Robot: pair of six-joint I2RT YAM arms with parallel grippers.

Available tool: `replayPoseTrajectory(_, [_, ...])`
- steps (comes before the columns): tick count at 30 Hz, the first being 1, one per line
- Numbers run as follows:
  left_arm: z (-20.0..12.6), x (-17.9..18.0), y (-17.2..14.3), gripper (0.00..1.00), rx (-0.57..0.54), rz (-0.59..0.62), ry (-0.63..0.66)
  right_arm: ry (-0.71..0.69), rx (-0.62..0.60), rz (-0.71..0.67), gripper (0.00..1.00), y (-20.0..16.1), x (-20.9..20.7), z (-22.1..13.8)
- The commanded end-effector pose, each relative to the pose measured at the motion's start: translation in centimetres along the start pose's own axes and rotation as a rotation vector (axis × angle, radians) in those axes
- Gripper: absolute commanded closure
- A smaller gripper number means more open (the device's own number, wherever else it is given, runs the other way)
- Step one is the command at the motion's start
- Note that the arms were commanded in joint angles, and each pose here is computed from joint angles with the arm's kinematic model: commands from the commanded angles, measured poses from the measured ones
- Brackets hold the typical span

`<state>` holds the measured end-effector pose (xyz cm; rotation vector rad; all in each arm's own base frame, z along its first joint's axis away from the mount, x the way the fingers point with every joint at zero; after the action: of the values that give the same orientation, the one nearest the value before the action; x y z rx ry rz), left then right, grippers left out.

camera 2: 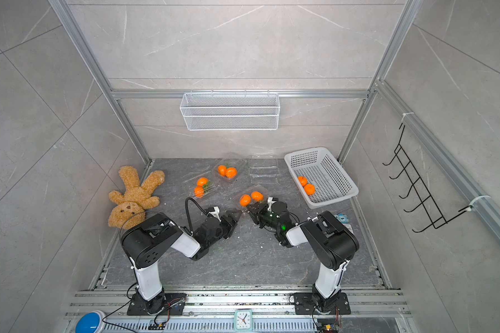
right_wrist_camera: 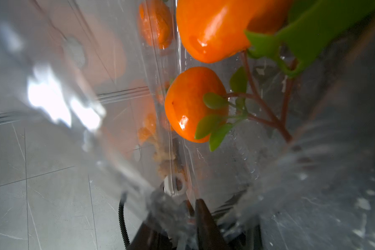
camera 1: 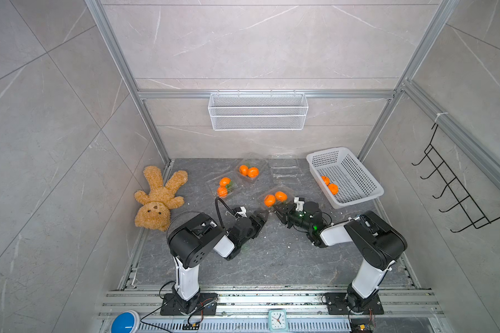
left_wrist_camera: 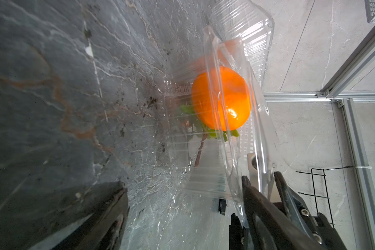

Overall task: Take oranges out of containers
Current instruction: Open the packing box at the center of the board.

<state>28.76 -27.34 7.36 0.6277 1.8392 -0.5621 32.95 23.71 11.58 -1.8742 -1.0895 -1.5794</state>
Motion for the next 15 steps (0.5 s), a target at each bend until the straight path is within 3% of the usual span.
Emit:
replayPoseTrajectory(1, [0.3,-1.3,-0.7,0.15,0.028,0.004,-0.057,0.057,0.061,-0.024,0.71,-1.1,1.4,0.5])
replayPoseTrajectory(15, [-1.4,-2.0,-0.4,0.15,0.001,0.02,-0.07,0.019,0.034,-0.008,0.73,-0.7,0.7,0.9])
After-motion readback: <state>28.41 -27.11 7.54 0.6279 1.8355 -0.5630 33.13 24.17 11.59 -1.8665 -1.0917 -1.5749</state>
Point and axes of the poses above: each gripper's point midway between its finger pads, its own z axis out along the fingers, its own x axis along the line the jaws close on, y = z × x, the point moved 5 cm from there along -z, back along the fingers, and after that the axes turned 14 degrees about -z, right-handed, at the moved point
